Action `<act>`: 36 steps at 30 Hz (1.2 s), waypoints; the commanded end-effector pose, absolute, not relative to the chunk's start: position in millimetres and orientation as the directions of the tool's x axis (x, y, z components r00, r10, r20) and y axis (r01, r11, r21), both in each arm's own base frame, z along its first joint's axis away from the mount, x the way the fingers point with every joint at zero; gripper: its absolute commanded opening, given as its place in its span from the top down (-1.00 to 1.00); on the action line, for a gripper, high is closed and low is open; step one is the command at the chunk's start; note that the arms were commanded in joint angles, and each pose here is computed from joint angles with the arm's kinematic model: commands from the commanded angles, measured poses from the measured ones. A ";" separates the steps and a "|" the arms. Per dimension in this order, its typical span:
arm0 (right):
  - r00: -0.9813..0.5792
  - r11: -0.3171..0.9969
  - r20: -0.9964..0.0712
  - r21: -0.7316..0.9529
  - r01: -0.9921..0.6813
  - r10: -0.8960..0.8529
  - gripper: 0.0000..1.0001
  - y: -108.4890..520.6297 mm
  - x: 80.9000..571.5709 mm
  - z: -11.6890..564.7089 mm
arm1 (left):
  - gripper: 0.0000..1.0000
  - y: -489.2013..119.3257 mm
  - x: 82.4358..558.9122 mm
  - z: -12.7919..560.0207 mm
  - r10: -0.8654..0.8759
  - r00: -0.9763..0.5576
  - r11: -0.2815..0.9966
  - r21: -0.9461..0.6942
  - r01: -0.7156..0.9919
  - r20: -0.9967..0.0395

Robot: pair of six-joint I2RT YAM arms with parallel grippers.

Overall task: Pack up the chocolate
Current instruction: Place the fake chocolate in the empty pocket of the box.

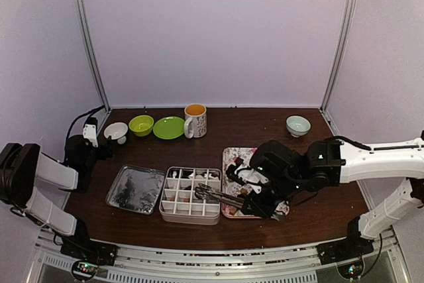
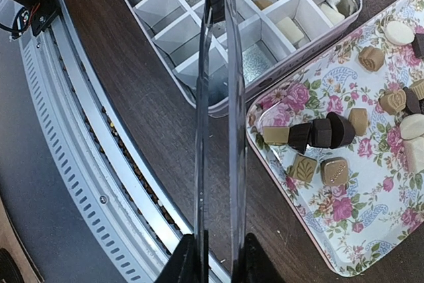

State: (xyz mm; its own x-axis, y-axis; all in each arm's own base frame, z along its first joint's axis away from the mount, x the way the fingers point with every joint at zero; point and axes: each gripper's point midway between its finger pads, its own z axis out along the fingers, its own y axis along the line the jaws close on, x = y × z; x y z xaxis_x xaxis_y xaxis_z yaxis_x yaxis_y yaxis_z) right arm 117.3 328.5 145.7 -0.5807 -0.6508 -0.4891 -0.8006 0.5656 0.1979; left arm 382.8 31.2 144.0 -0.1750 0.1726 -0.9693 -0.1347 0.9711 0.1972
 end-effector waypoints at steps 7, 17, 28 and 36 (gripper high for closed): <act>-0.556 0.556 -0.517 0.174 -0.812 -0.651 0.55 336.8 120.6 155.0 | -0.96 34.3 388.8 165.1 0.167 -0.105 0.971 0.182 -0.158 -0.980; -0.546 0.561 -0.532 0.152 -0.814 -0.647 0.46 335.3 123.0 158.9 | -0.95 34.1 388.8 165.3 0.167 -0.104 0.971 0.182 -0.158 -0.981; -0.548 0.582 -0.536 0.125 -0.804 -0.642 0.36 332.9 128.3 158.3 | -0.95 34.0 388.9 165.1 0.167 -0.104 0.971 0.182 -0.157 -0.980; -0.580 0.700 -0.597 0.042 -0.713 -0.554 0.37 313.4 155.4 166.9 | -0.96 34.2 388.8 165.1 0.167 -0.105 0.971 0.182 -0.158 -0.980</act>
State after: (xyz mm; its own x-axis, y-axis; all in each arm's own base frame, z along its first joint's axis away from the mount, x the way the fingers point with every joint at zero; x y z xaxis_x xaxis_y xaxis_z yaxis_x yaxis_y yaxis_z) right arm 135.3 321.9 147.3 -0.5716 -0.6359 -0.5185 -0.7756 0.6250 0.0885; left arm 382.8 31.2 144.0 -0.1750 0.1726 -0.9693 -0.1347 0.9711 0.1972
